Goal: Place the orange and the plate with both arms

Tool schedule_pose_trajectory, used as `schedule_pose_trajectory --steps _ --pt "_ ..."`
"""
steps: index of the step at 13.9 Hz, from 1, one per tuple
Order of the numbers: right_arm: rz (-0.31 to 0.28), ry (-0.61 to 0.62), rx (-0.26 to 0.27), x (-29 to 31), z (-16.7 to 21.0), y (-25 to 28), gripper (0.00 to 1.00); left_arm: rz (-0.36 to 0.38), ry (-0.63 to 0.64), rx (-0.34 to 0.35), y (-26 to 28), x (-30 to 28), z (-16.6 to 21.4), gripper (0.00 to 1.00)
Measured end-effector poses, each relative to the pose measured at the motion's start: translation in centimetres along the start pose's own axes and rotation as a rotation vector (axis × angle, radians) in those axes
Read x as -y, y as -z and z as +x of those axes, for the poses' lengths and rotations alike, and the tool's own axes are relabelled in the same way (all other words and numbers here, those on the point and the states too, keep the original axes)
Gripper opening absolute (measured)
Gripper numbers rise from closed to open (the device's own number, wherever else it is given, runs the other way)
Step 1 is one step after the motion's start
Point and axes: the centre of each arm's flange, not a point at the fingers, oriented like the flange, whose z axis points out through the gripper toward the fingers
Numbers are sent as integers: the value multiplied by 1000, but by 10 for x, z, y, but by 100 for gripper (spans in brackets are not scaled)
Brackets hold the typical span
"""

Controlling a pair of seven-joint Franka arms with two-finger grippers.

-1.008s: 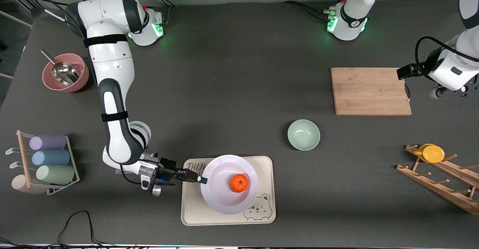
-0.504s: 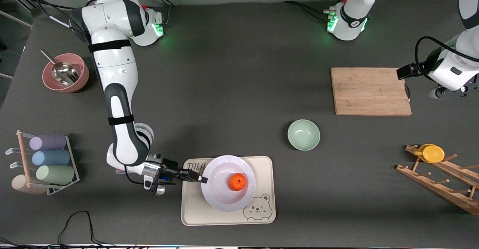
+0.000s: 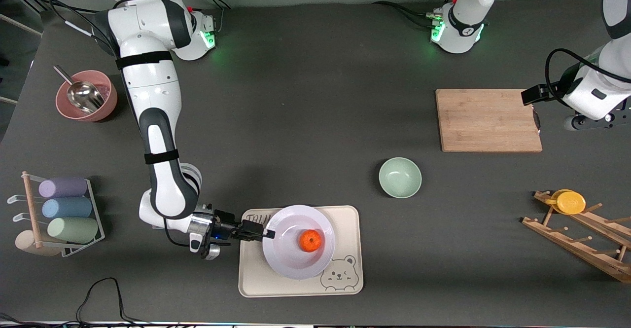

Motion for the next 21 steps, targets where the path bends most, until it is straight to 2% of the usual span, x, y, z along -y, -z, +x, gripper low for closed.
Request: schedule_pose_trajectory --steps 1,2,6,8,11,13,15,21 --pt "-16 16 7 2 2 1 96 0 0 0 0 0 0 100" --pt "-39 34 14 2 3 2 100 0 0 1 0 0 0 100" --pt "-161 132 68 15 15 9 100 1 -2 1 0 -1 0 100" --pt "-199 147 82 30 24 12 100 1 -2 1 0 -1 0 100" --pt "-191 90 70 43 33 26 100 1 -3 1 0 -2 0 100" --pt "-158 52 100 50 34 42 100 1 -3 1 0 -2 0 100" --pt "-159 31 118 57 31 66 100 1 -3 1 0 -2 0 100" --pt "-370 56 242 101 -8 167 100 0 -4 -7 4 -2 0 100"
